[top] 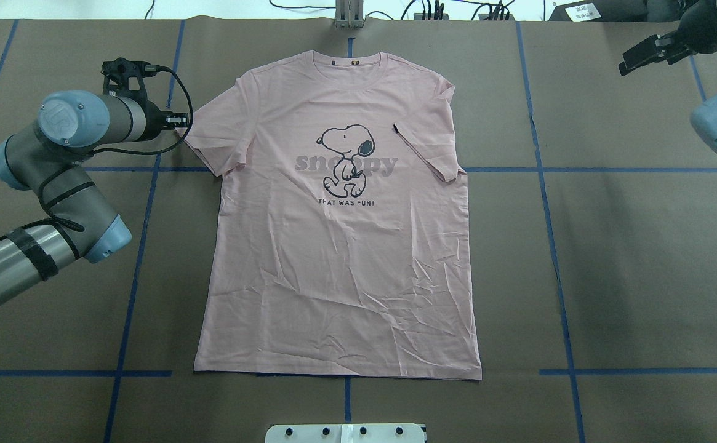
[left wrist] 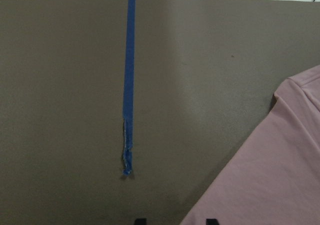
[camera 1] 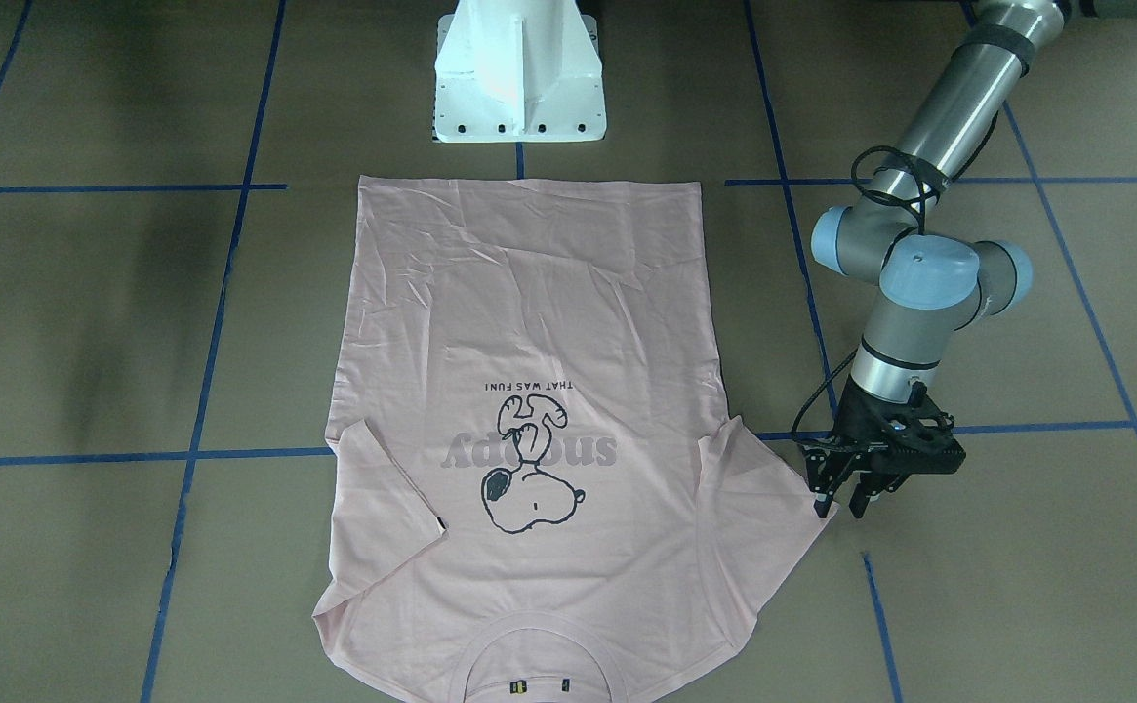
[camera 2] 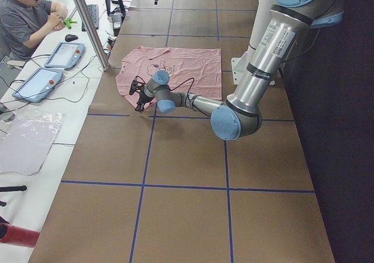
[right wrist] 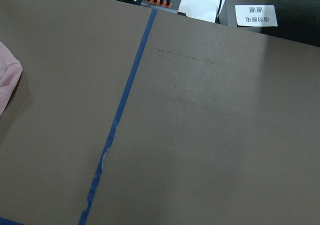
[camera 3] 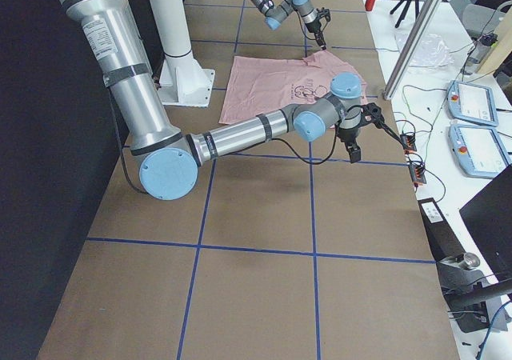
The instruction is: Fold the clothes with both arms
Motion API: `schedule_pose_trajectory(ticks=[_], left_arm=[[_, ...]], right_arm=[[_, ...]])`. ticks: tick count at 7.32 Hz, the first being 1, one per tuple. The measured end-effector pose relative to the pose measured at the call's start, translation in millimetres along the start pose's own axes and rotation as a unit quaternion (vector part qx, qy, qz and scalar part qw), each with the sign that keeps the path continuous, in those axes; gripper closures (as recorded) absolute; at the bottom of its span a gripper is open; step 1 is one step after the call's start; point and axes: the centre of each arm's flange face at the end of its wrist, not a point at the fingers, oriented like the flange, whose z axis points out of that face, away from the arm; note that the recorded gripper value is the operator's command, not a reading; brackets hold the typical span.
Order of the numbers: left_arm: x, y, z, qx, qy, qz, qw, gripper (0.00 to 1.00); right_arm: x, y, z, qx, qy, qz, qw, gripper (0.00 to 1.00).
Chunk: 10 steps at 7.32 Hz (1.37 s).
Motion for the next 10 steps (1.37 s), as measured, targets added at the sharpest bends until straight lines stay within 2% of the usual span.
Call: schedule_pose_trajectory(ticks=[1, 2, 5, 6, 7, 10], left_arm=[[0.4, 0.4, 1.0, 0.000, -0.001, 0.000, 1.0000, 0.61], [1.5, 1.2, 1.4, -0.001, 0.000, 0.001, 1.0000, 0.62], [5.4, 6.2, 2.9, -0.004, 0.002, 0.003, 1.0000, 0.75], [6.0, 8.5, 3.6, -0.006, 0.002, 0.004, 1.0000, 0.94], [6.3, 9.7, 3.9, -0.006, 0.002, 0.004, 1.0000, 1.00], [8.1, 9.2, 2.5, -0.006, 0.003, 0.010, 0.9999, 1.00]], right_arm=[[0.3, 0.2, 0.2, 0.000, 0.000, 0.000, 1.0000, 0.00], [0.8, 0.5, 0.6, -0.001, 0.001, 0.000, 1.0000, 0.00], [1.9, 1.4, 1.3, -0.001, 0.002, 0.001, 1.0000, 0.00], [2.0, 1.4, 1.4, -0.001, 0.002, 0.001, 1.0000, 0.00], [1.8, 1.1, 1.2, -0.001, 0.002, 0.001, 1.0000, 0.00], [2.0, 1.2, 1.3, -0.001, 0.002, 0.002, 1.0000, 0.00]])
